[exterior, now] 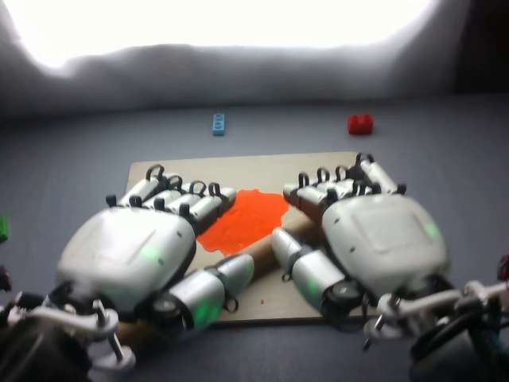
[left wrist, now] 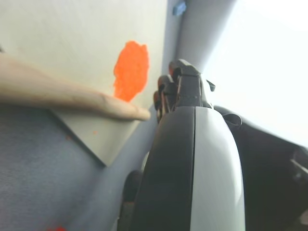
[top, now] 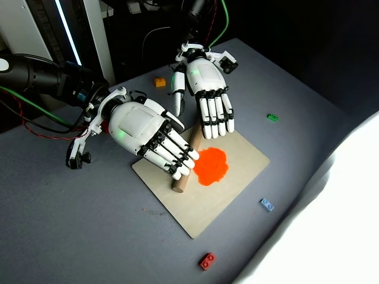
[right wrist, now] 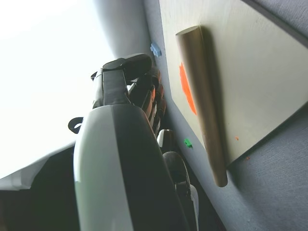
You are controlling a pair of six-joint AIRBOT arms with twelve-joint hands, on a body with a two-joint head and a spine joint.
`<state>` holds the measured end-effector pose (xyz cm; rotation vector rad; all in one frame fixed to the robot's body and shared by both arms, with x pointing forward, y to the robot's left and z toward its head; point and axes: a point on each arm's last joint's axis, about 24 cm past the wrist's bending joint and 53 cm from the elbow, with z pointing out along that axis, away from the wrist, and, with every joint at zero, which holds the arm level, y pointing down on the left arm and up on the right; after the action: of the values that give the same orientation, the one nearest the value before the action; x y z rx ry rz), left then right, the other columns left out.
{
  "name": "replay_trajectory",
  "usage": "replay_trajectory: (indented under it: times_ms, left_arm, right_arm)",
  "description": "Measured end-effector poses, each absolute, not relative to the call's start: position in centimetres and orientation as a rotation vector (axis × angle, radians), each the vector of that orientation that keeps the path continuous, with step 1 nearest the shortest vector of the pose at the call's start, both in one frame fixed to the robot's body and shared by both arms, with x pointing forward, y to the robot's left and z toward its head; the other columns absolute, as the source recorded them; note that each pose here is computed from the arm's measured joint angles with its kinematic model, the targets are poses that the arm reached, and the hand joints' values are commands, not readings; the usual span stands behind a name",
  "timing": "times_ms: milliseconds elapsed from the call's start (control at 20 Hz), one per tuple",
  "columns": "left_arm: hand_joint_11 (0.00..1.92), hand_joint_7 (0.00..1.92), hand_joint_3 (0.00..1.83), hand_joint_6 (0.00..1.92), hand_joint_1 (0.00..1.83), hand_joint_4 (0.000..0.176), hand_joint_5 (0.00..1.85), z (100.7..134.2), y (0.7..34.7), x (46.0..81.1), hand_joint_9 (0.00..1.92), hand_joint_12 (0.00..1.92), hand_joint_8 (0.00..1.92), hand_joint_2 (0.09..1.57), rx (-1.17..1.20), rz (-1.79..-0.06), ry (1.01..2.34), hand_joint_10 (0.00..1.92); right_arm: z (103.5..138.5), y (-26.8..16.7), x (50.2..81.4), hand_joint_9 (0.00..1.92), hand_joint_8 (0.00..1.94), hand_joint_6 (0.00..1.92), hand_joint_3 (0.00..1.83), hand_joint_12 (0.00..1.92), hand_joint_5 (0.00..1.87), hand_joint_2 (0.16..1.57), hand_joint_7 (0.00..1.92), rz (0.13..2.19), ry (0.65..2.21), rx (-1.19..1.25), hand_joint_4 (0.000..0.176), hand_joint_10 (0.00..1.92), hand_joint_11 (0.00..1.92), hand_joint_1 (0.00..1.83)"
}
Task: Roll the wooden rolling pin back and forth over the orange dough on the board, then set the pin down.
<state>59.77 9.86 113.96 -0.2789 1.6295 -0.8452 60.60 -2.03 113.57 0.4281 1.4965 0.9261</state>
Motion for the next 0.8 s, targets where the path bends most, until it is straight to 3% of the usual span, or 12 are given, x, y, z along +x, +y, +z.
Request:
replay_trajectory:
  times_ms: [500,800]
  left_arm:
    - [0.0,0.32,0.0,0.0,0.0,0.0,0.25,119.4,10.1,61.7,0.26,0.39,0.0,1.43,-0.124,-0.793,1.724,0.0]
    - [0.0,0.32,0.0,0.0,0.0,0.0,0.25,121.0,7.9,59.8,0.26,0.39,0.0,1.43,-0.019,-0.841,1.786,0.0]
  right_arm:
    - [118.0,-5.8,64.2,0.49,0.0,0.0,0.0,1.03,0.55,1.48,0.51,1.066,1.514,0.439,0.0,0.0,0.0,0.0]
    - [118.4,-3.4,63.9,0.49,0.0,0.0,0.0,1.03,0.55,1.48,0.51,1.218,1.607,0.46,0.0,0.0,0.0,0.0]
